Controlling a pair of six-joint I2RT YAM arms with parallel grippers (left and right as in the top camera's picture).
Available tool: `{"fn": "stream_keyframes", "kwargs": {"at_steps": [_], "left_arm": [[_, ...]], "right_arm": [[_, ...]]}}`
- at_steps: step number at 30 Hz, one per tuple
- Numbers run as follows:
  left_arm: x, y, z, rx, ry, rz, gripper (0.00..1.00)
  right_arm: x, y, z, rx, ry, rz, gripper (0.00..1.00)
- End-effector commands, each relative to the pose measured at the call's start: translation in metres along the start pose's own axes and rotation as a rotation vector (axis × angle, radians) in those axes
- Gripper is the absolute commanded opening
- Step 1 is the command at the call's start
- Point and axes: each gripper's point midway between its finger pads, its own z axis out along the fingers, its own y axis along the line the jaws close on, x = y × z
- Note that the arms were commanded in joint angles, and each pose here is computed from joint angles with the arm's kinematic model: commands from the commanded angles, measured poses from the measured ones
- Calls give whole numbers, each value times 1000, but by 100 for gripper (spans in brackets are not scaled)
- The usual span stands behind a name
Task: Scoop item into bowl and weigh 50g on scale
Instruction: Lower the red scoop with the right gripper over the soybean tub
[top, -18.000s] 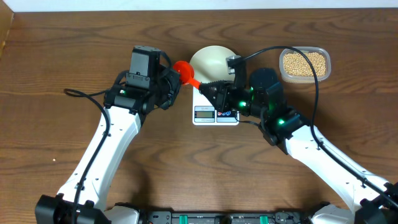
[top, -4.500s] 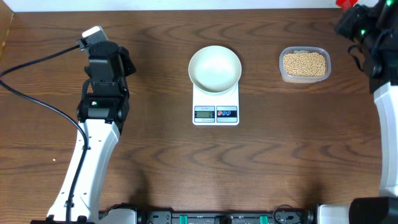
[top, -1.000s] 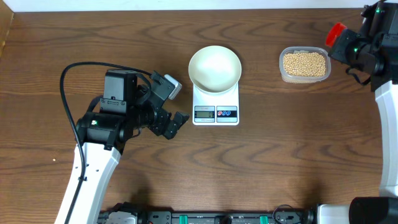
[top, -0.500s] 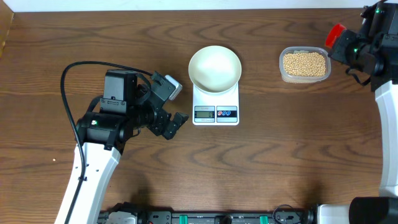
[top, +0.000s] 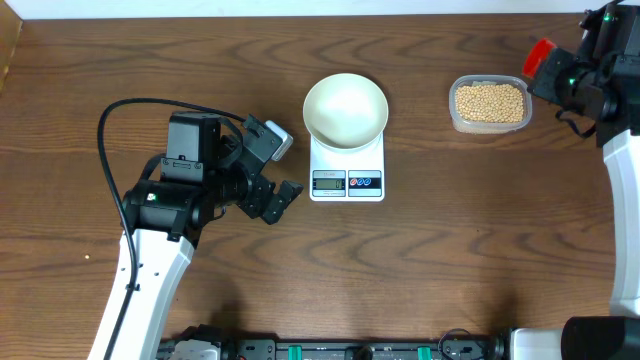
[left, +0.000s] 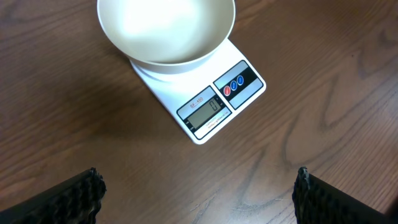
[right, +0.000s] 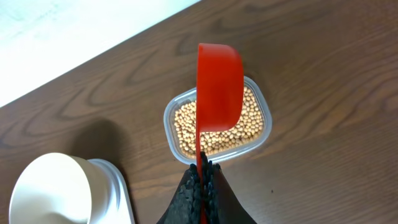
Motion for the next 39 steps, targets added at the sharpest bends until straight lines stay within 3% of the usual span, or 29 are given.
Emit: {"fn": "stream_keyframes", "kwargs": {"at_steps": [1, 21, 39], "left_arm": [[-7, 2, -3, -13, -10, 27, 98], [-7, 2, -3, -13, -10, 27, 99], [-7, 2, -3, -13, -10, 27, 98]], "right_arm": [[-5, -1, -4, 8, -8, -16, 1], [0, -3, -4, 14, 14, -196, 1], [18, -13, 24, 42, 109, -187, 1]]}}
